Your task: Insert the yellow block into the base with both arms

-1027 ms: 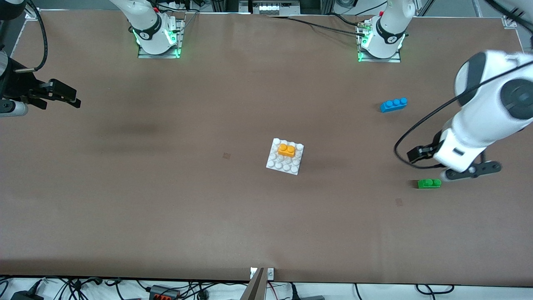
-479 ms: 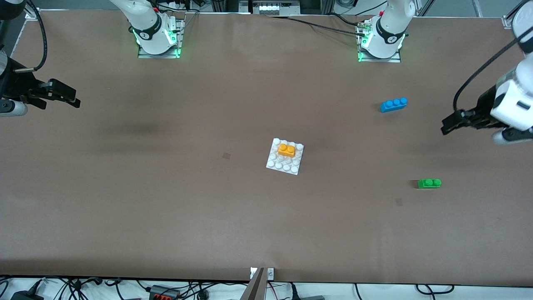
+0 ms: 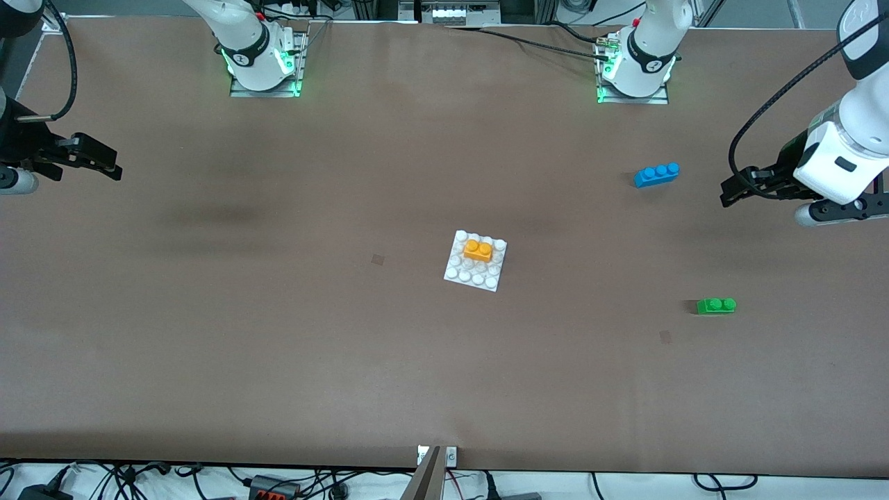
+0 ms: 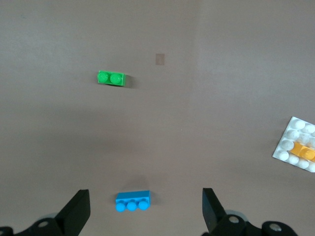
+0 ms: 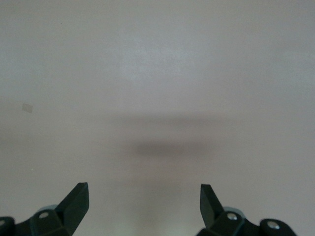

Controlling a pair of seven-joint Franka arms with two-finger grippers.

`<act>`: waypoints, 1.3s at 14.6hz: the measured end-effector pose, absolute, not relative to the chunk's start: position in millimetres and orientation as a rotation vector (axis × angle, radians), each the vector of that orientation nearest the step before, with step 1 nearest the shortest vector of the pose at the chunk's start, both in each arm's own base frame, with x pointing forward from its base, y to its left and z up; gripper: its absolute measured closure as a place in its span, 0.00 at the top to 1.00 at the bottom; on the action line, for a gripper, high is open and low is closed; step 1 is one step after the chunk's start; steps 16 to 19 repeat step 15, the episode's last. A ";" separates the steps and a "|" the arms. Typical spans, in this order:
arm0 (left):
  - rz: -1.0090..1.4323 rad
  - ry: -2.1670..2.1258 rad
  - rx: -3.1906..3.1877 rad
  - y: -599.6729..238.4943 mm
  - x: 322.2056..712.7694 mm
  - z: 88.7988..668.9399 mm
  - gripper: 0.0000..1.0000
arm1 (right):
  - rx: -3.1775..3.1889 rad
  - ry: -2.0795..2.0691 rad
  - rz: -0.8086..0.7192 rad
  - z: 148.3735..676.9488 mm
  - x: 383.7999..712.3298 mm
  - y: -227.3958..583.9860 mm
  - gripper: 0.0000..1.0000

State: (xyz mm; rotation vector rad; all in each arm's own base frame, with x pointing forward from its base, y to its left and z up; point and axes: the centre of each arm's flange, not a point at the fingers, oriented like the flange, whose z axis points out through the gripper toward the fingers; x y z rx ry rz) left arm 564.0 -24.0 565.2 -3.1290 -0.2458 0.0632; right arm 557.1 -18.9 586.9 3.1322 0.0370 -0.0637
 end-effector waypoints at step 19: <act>0.089 -0.216 -3.127 -28.2 559.6 577.9 1.00 | 3.132 0.045 -0.064 586.9 557.1 -16.3 1.00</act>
